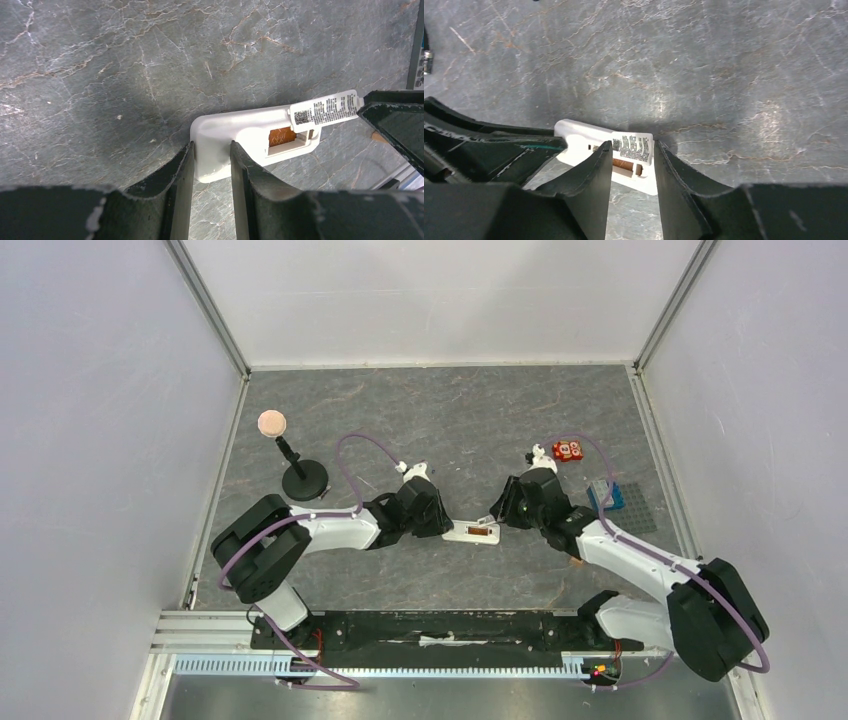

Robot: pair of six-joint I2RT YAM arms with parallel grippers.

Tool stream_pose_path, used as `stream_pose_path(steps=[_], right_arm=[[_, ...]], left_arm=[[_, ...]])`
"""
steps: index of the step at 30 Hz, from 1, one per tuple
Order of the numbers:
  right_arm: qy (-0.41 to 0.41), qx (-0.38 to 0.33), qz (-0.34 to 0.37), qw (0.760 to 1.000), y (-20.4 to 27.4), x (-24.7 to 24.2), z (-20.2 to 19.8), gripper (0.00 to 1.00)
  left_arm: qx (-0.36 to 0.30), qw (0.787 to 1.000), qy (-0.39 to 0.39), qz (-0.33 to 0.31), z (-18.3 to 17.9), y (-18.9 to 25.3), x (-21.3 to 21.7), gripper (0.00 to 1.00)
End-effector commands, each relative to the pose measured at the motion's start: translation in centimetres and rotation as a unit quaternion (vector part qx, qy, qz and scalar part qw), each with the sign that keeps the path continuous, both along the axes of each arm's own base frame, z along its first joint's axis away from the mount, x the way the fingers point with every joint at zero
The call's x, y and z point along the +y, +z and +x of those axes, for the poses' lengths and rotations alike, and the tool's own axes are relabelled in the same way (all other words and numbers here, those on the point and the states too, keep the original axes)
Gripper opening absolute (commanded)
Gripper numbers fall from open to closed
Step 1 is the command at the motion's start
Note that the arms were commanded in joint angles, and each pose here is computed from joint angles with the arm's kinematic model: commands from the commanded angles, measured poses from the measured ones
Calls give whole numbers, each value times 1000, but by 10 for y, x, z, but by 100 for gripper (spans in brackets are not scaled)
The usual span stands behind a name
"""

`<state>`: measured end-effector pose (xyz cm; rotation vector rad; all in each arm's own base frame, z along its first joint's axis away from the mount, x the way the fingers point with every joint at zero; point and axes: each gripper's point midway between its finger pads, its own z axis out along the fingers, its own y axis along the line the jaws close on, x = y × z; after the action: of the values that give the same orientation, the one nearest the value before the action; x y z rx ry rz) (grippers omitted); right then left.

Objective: Load the batteries into the remote control
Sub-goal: Remove the battery cover from the remote control, then place the battery cover at the center of the board.

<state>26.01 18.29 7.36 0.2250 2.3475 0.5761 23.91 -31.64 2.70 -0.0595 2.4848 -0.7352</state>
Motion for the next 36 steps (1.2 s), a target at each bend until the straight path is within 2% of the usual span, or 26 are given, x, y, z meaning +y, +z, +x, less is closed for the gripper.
stream_pose_path(steps=[1, 10, 18, 25, 36], right_arm=[[-14, -28, -38, 999, 8, -8, 18, 40], [-68, -28, -87, 993, -18, -36, 25, 41], [-104, -43, -118, 987, -19, -57, 33, 42], [-131, -16, -165, 977, -26, -77, 28, 52], [-102, 47, -244, 963, -56, -96, 11, 54]], left_arm=[[46, 993, -2, 110, -22, -51, 39, 37], [48, 993, -3, 110, -23, -51, 39, 37], [45, 992, -2, 115, -25, -48, 45, 37], [29, 993, -7, 110, -21, -34, 42, 37], [-22, 996, -17, 81, -8, 15, 33, 39]])
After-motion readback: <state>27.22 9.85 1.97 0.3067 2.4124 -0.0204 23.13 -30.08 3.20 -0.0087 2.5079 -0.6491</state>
